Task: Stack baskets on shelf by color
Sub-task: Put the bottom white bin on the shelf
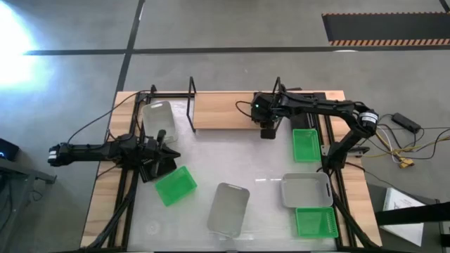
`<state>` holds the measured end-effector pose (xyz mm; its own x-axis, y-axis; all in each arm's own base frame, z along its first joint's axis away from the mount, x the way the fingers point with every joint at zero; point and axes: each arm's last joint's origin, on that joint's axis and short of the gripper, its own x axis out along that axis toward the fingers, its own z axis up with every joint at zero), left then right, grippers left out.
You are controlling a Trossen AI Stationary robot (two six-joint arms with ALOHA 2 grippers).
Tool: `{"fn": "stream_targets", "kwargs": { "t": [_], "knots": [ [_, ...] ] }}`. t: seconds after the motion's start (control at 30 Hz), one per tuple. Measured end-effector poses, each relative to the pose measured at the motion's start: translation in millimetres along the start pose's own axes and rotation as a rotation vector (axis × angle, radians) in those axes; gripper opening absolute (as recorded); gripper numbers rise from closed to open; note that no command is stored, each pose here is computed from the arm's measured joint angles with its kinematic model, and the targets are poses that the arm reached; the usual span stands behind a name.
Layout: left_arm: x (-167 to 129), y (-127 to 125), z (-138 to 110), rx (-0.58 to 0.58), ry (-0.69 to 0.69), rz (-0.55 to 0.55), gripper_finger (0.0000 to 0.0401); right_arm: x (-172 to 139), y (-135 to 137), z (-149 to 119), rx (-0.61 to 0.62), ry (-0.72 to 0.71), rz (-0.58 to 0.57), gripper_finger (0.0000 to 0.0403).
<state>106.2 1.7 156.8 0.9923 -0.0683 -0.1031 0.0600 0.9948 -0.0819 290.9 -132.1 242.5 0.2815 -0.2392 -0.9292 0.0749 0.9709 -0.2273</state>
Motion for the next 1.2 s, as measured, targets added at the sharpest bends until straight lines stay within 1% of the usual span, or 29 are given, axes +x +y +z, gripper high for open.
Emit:
{"fn": "stream_targets", "kwargs": {
  "t": [0.13,0.23,0.37,0.43,0.53,0.67,0.77,0.83,1.0,1.1,1.13,1.2],
  "knots": [
    [0,0,0,0.000,0.000,0.000,0.0000,-18,2,8,0.104,-0.045,0.012,0.0141],
    [0,0,0,0.000,0.000,-0.001,0.0000,-30,23,15,0.097,-0.111,0.088,0.0142],
    [0,0,0,0.000,0.000,0.000,0.0000,-43,75,23,0.017,-0.170,0.169,0.0128],
    [0,0,0,0.000,0.000,0.000,0.0000,-46,108,26,-0.036,-0.229,0.201,0.0118],
    [0,0,0,0.000,0.000,0.000,0.0000,-49,160,22,-0.105,-0.319,0.229,0.0103],
    [0,0,0,-0.001,0.002,0.000,0.0000,-50,223,2,-0.162,-0.421,0.229,0.0084],
    [0,0,0,0.000,0.000,0.000,0.0000,-53,260,-21,-0.156,-0.463,0.179,0.0071],
    [0,0,0,0.000,0.000,0.000,0.0000,-56,280,-37,-0.141,-0.482,0.143,0.0063],
    [0,0,1,0.005,-0.008,0.000,0.0000,-62,317,-75,-0.090,-0.545,0.089,0.0051],
    [0,0,8,-0.007,-0.083,0.003,0.0000,-68,331,-93,-0.064,-0.608,0.068,0.0047],
    [-1,-1,11,-0.047,-0.119,-0.003,0.0000,-71,335,-98,-0.062,-0.632,0.053,0.0047],
    [-2,-1,18,-0.192,-0.183,-0.022,0.0000,-76,340,-106,-0.066,-0.681,0.016,0.0047]
  ]
}}
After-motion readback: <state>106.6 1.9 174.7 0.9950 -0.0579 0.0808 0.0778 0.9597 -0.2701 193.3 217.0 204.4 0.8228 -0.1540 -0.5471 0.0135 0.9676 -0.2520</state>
